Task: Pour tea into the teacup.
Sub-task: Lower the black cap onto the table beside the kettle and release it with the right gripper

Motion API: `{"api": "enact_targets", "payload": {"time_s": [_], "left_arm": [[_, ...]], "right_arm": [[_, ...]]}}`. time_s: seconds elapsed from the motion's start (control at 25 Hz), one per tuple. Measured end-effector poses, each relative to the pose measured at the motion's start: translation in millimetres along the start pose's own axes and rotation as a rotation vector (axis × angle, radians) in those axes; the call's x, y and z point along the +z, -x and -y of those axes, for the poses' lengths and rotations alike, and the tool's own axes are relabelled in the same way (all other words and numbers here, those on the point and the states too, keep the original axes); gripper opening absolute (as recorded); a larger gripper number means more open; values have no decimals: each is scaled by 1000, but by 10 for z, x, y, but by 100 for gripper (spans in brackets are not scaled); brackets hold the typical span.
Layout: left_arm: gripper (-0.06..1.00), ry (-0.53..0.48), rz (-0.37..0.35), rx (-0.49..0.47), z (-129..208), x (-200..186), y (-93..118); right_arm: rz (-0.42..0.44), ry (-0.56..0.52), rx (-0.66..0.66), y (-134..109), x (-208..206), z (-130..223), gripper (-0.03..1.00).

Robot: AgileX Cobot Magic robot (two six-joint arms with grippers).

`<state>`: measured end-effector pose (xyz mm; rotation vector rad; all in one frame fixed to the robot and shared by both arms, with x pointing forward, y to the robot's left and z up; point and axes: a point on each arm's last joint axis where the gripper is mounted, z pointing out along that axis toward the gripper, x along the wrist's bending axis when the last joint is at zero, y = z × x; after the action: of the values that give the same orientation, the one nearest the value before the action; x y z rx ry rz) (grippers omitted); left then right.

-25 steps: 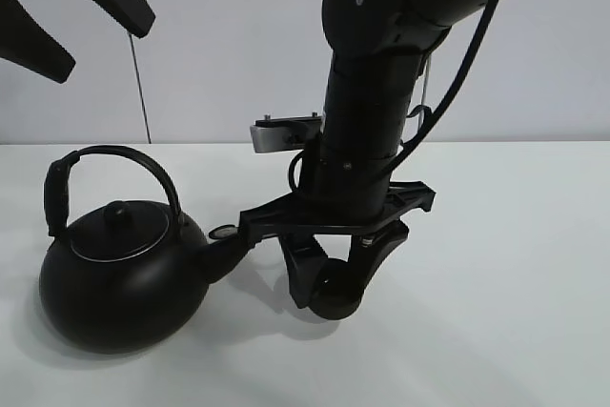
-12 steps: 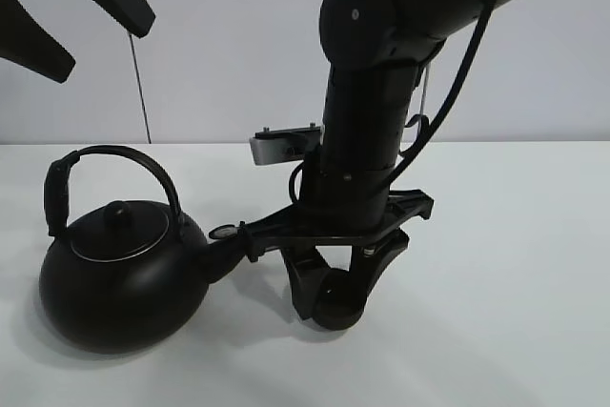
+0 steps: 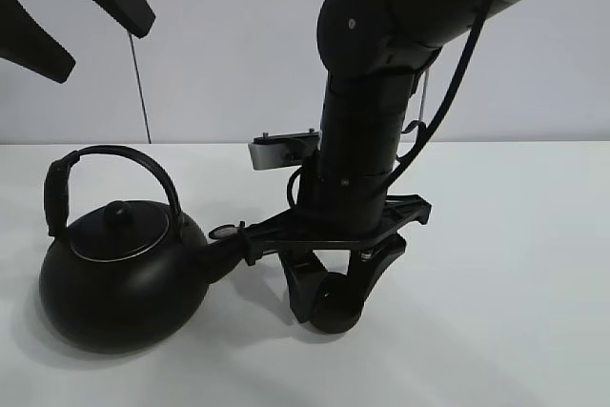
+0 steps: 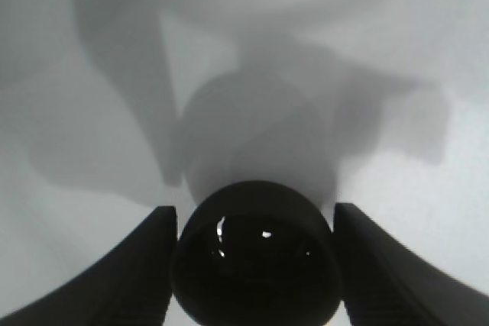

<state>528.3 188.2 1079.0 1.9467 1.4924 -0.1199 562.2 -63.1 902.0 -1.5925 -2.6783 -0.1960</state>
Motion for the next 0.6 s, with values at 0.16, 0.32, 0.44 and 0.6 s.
{"api": "enact_targets", "payload": {"time_s": [0.16,0.32,0.44,0.6], "left_arm": [[59,0,0,0,0,0,0],[59,0,0,0,0,0,0],[59,0,0,0,0,0,0],[59,0,0,0,0,0,0]], "right_arm": [[0,-5,0,0,0,4,40],[0,-6,0,0,0,5,42],[0,-6,0,0,0,5,47],[0,-6,0,0,0,5,49]]}}
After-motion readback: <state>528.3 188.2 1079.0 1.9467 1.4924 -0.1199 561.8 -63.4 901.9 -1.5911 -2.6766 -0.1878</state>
